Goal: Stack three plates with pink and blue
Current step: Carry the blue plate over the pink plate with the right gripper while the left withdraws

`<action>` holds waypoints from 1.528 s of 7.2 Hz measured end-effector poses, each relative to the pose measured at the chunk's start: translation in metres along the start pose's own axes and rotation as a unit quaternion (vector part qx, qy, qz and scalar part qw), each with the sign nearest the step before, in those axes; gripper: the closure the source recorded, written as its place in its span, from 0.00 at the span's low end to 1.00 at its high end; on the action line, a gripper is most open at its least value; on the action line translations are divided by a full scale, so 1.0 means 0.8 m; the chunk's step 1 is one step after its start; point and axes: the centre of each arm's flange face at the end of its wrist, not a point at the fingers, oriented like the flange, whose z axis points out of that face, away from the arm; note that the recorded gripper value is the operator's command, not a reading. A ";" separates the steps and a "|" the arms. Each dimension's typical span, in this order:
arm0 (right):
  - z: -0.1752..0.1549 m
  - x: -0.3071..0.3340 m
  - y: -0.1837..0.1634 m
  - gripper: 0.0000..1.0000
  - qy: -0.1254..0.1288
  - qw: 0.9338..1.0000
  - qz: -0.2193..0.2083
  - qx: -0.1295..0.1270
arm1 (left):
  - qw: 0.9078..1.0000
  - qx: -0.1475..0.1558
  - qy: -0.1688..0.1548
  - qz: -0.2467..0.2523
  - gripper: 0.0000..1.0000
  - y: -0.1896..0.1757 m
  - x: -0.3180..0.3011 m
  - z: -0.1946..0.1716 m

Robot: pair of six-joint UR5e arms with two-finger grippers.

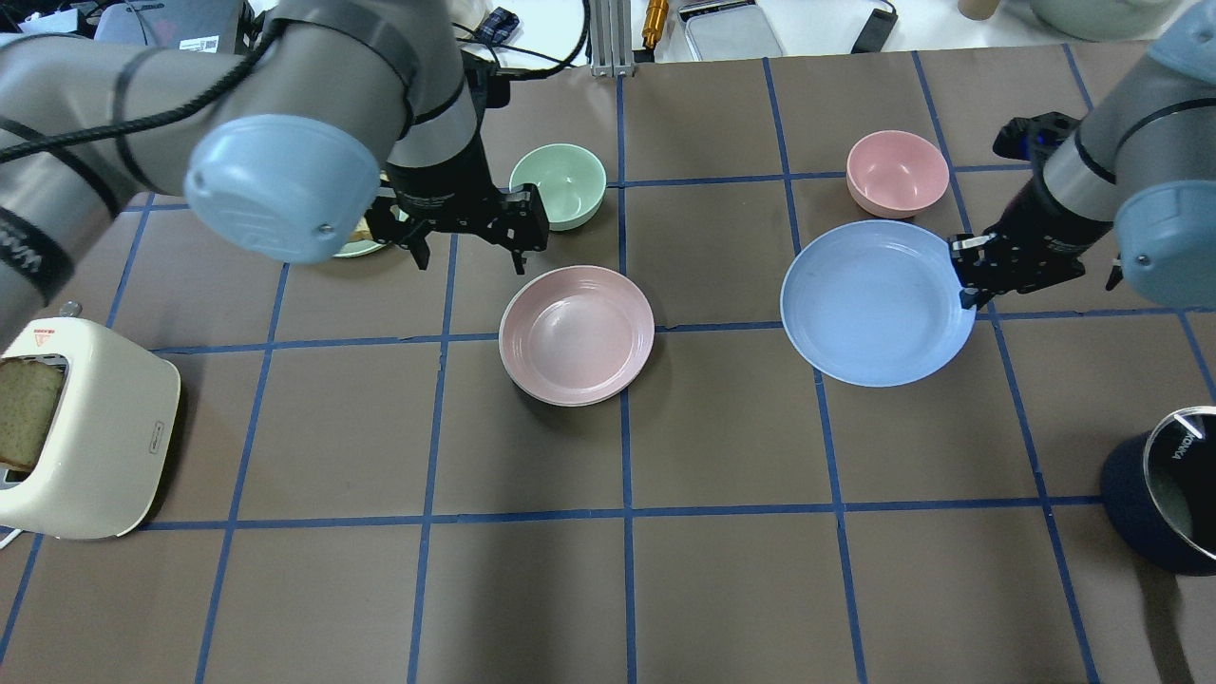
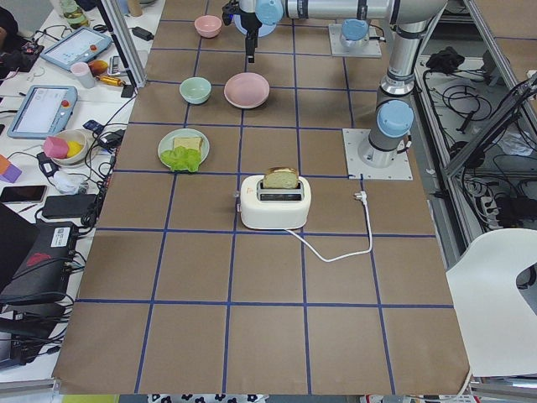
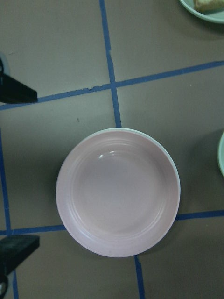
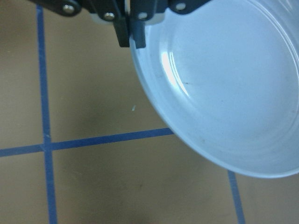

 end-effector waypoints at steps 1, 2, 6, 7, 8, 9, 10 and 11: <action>0.004 -0.051 0.008 1.00 -0.009 1.000 0.014 -0.001 | 1.000 0.002 0.002 -0.017 0.00 0.009 -0.025 -0.019; 0.008 -0.098 0.016 1.00 -0.015 0.999 0.029 0.001 | 1.000 0.006 0.003 -0.028 0.00 0.011 -0.040 -0.029; 0.028 -0.217 0.020 1.00 -0.021 0.998 0.057 0.007 | 0.999 0.011 0.004 -0.035 0.00 0.009 -0.051 -0.037; 0.040 -0.240 0.022 1.00 -0.019 0.998 0.064 -0.001 | 0.999 0.012 0.004 -0.036 0.00 0.006 -0.051 -0.036; 0.056 -0.260 0.024 1.00 -0.015 0.997 0.070 -0.011 | 0.999 0.012 0.004 -0.037 0.00 0.002 -0.052 -0.035; 0.070 -0.278 0.025 1.00 -0.011 0.997 0.080 -0.019 | 0.999 0.013 0.005 -0.037 0.00 0.002 -0.052 -0.036; 0.088 -0.299 0.031 1.00 -0.006 0.996 0.086 -0.028 | 0.999 0.014 0.005 -0.037 0.00 0.003 -0.053 -0.036; 0.106 -0.321 0.039 1.00 -0.004 0.996 0.087 -0.030 | 0.999 0.013 0.004 -0.037 0.00 0.004 -0.053 -0.035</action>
